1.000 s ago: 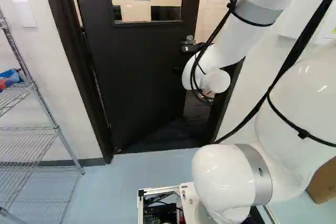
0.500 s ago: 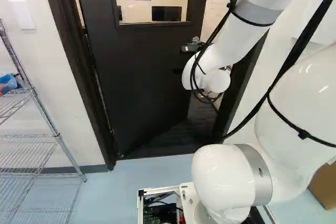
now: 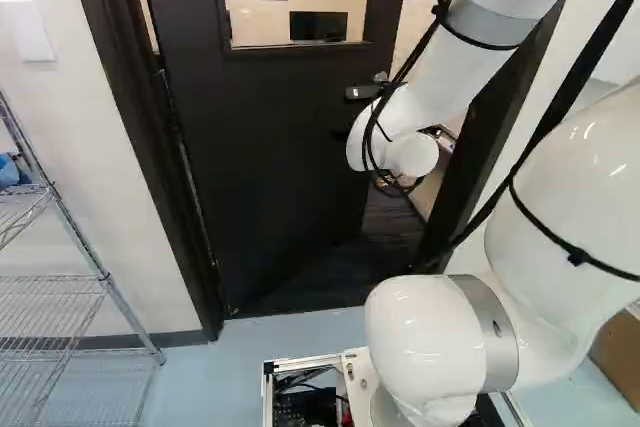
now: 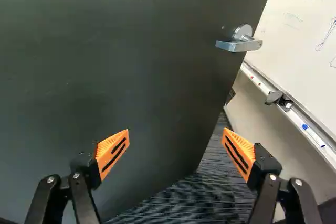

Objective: Open the door and move inside

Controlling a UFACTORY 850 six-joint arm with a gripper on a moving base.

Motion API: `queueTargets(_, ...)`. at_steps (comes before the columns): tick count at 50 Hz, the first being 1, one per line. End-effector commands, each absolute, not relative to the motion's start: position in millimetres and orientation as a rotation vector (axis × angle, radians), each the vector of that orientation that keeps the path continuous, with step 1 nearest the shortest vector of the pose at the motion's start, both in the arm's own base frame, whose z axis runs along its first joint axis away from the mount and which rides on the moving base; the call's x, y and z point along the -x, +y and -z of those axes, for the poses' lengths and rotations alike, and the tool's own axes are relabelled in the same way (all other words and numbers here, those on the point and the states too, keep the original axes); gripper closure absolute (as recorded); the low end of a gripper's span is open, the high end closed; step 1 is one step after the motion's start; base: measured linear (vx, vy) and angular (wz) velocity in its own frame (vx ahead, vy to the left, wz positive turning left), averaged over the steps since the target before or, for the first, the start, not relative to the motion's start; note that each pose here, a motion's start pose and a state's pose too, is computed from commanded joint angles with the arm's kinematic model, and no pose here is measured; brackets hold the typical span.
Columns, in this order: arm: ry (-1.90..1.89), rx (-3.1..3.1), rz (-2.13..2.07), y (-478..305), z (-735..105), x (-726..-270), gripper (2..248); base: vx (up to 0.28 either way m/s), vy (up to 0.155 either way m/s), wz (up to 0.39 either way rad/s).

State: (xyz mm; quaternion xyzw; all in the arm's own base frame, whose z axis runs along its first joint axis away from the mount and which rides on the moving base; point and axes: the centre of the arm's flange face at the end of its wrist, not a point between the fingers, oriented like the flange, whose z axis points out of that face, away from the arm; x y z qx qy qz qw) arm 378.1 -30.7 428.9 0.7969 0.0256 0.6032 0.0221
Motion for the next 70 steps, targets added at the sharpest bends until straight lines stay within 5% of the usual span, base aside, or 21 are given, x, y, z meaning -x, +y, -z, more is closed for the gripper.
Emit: queueTargets(70,0.079,-2.469,-1.869,-30.7,-428.9,-378.1,3,0.097,0.034,-0.011)
